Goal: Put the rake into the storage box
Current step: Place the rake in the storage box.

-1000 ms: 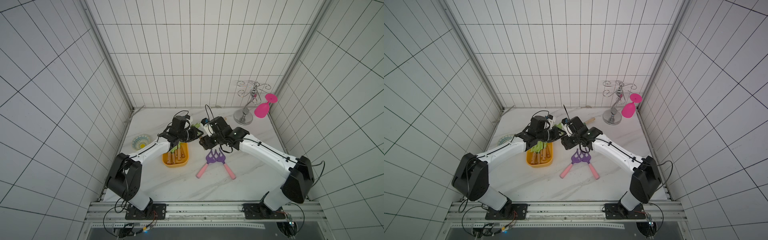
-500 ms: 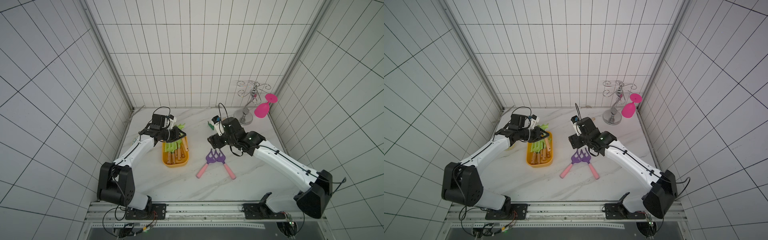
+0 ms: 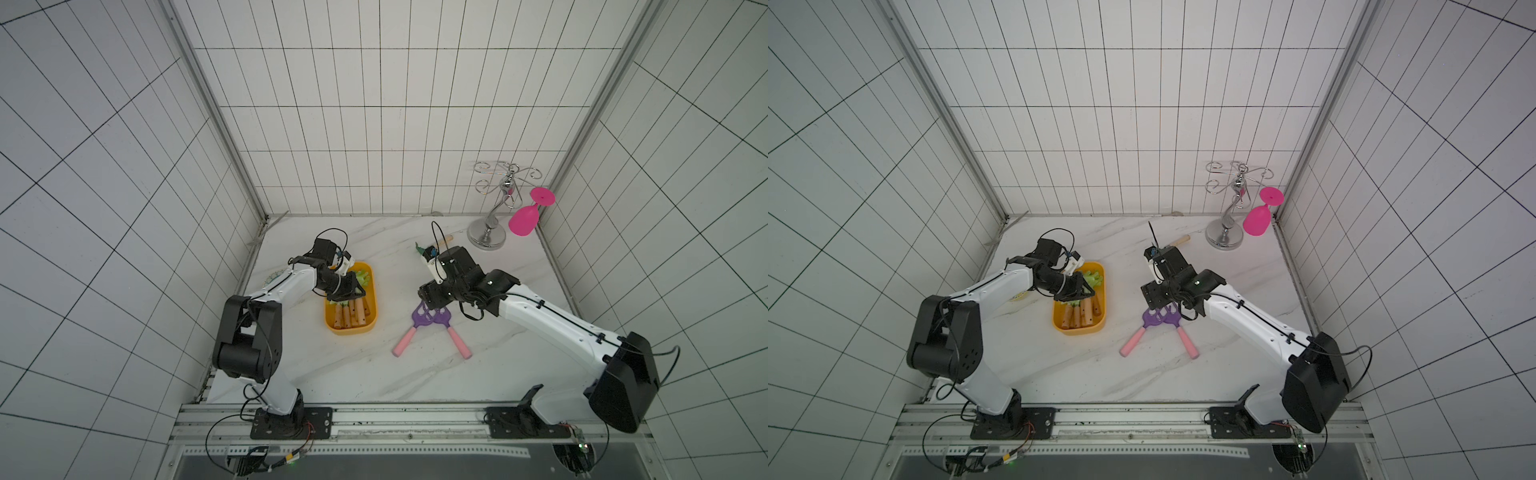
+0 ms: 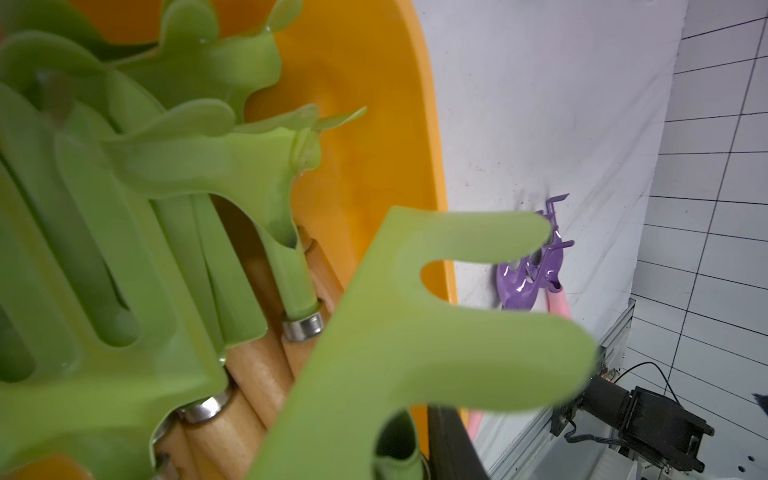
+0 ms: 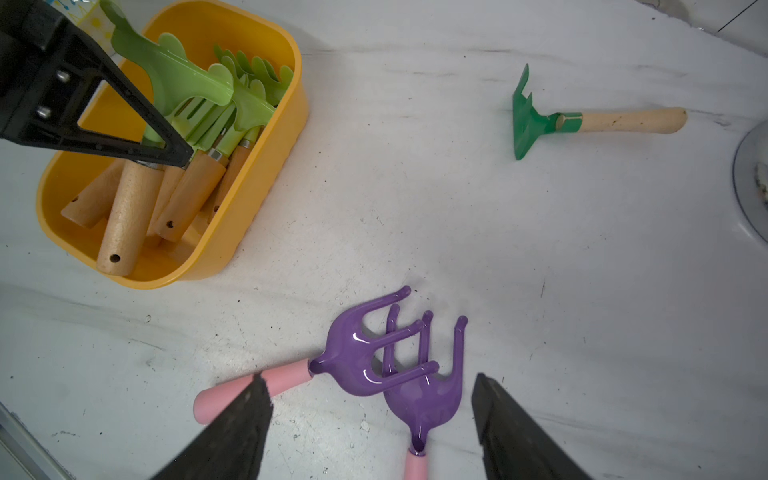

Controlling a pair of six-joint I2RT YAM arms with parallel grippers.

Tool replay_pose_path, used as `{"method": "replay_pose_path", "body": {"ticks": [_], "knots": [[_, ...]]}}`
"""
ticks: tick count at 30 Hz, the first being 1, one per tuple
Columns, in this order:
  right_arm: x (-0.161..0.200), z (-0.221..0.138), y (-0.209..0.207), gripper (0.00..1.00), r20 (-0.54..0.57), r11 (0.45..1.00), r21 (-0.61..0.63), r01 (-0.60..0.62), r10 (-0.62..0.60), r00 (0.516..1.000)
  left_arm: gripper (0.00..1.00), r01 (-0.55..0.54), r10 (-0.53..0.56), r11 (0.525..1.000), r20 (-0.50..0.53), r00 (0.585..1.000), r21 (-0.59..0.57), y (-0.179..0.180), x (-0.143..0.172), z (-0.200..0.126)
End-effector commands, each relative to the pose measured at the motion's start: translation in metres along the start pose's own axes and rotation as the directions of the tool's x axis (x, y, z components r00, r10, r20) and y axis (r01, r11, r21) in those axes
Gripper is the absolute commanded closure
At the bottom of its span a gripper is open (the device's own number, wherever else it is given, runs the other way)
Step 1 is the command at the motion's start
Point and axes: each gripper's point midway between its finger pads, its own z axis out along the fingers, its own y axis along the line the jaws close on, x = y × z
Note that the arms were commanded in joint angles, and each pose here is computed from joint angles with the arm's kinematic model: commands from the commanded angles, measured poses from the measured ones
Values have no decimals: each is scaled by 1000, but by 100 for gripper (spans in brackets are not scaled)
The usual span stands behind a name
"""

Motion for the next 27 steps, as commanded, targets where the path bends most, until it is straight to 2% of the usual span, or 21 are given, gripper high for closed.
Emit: {"method": "replay_pose_path", "body": {"ticks": [1, 8, 12, 15, 19, 23, 25, 27], "knots": [[5, 1, -7, 21, 4, 1000, 12, -22, 22, 1000, 97, -38, 38, 999, 5, 999, -13, 3, -9, 4], [10, 7, -17, 21, -13, 998, 34, -46, 47, 999, 93, -49, 49, 999, -9, 999, -13, 4, -9, 19], [11, 11, -20, 21, -27, 998, 36, -58, 59, 998, 84, -45, 44, 998, -7, 999, -45, 4, -12, 25], [13, 15, -21, 21, -39, 997, 35, -62, 64, 997, 73, -29, 30, 998, 14, 999, -63, 8, -14, 26], [15, 18, -24, 20, -55, 997, 50, -63, 66, 996, 52, -14, 17, 994, 29, 999, -111, 14, -14, 21], [17, 18, -31, 20, -69, 994, 88, -63, 69, 995, 34, 4, 14, 983, 97, 995, -182, 15, -17, 3], [20, 18, -35, 20, -82, 992, 110, -69, 79, 993, 31, -2, 33, 976, 136, 990, -219, 11, -18, -9], [24, 18, -40, 20, -96, 988, 131, -83, 96, 991, 17, -13, 61, 966, 179, 982, -257, 5, -21, -22]]}}
